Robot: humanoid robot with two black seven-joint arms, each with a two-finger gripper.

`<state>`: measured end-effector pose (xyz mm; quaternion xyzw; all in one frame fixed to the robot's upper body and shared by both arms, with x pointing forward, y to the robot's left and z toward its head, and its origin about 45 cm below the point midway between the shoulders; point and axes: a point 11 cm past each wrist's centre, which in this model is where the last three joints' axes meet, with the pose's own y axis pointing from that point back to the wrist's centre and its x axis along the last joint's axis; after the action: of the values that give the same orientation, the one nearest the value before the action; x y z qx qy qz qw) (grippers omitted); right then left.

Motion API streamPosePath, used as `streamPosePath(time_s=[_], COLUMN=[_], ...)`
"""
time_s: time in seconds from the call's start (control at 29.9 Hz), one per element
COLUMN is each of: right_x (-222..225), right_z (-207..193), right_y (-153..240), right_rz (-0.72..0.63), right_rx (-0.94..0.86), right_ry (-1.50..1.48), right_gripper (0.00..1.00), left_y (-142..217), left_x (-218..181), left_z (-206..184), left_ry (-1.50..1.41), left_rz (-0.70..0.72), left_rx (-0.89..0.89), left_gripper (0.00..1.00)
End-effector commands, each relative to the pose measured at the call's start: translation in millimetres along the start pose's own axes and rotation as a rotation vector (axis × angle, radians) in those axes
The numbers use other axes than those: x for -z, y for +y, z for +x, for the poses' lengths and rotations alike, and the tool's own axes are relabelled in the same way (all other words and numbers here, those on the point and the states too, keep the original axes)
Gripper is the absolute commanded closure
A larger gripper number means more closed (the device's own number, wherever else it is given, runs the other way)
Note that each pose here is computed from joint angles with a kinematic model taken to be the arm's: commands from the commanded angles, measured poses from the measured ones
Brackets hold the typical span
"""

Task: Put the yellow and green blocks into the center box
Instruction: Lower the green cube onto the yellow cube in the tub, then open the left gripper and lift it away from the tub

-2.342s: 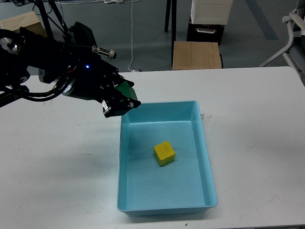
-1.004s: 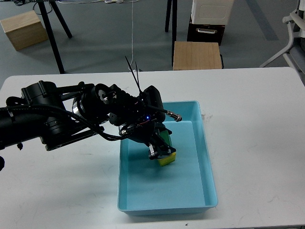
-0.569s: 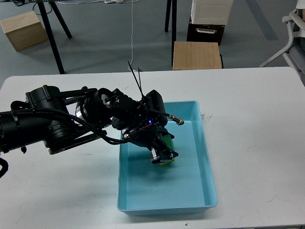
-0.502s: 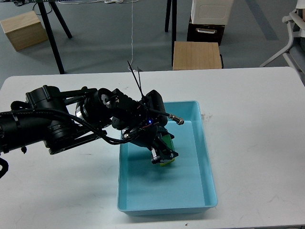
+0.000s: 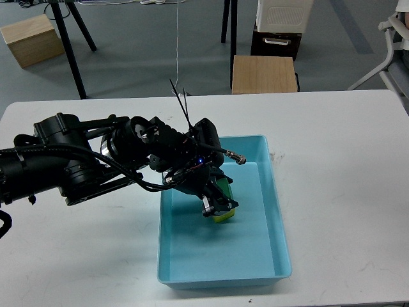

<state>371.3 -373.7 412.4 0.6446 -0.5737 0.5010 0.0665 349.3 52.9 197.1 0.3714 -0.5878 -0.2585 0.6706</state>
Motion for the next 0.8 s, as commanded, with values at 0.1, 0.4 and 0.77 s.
streamPosePath(time_s=[0.1,0.4,0.77], right_x=[-0.1,-0.4,0.8], right_z=[-0.4,-1.4,-5.4], right_y=[0.1,0.5,-0.6], right_rz=[0.000,-0.001,0.003], right_rx=[0.000,0.003,-0.001], right_ry=[0.000,-0.001,-0.018], right_gripper=[0.01,0.01,0.01], left_y=[0.8,1.9,43.5], left_x=[0.7,0.5,-4.4], left_z=[3.2,8.8,52.0], left_ry=[-0.009,0.005,0.168], left_rz=[0.005,0.001,-0.102], left_rx=[-0.005,-0.032,-0.267], left_gripper=[0.37,0.14,0.01])
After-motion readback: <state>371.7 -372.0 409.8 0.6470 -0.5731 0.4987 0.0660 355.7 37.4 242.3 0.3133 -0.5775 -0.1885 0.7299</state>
